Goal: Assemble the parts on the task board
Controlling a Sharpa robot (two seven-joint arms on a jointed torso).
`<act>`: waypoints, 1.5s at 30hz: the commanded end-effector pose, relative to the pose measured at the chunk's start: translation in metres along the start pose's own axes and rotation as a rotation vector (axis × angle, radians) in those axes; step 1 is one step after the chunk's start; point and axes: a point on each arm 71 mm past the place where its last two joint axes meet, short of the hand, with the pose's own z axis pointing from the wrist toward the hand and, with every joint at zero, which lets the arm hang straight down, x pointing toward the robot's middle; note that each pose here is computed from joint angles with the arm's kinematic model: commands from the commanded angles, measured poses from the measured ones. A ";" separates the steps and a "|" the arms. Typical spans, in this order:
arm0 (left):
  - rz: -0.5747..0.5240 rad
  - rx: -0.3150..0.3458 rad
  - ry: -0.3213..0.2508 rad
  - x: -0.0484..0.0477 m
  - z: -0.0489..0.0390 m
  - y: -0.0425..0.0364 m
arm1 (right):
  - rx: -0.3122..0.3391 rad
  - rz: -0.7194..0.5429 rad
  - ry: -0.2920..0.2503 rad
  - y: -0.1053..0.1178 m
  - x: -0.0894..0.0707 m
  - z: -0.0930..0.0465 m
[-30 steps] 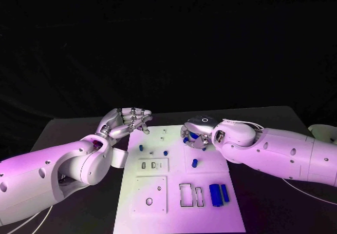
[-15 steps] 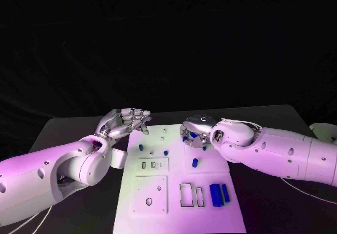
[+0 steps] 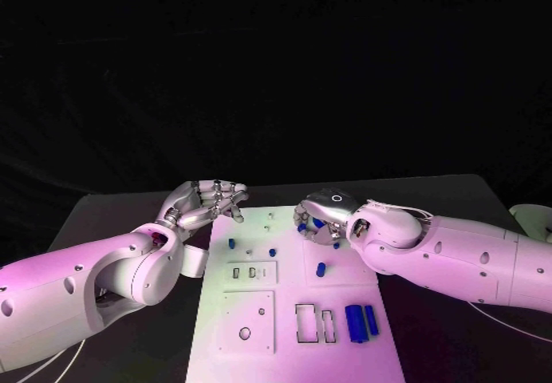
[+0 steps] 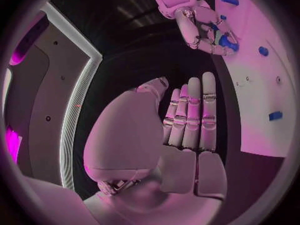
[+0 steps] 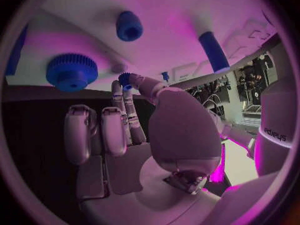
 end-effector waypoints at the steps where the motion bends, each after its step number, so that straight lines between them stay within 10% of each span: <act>1: -0.012 0.006 0.008 -0.0007 0.0008 -0.0012 | 0.014 -0.010 -0.094 0.000 -0.009 0.004; 20: -0.025 0.003 0.008 0.0018 0.0021 -0.0008 | 0.015 0.007 -0.133 0.015 -0.004 0.042; 45: -0.023 0.000 0.006 0.0009 0.0034 0.0001 | 0.013 0.014 -0.169 0.024 -0.005 0.052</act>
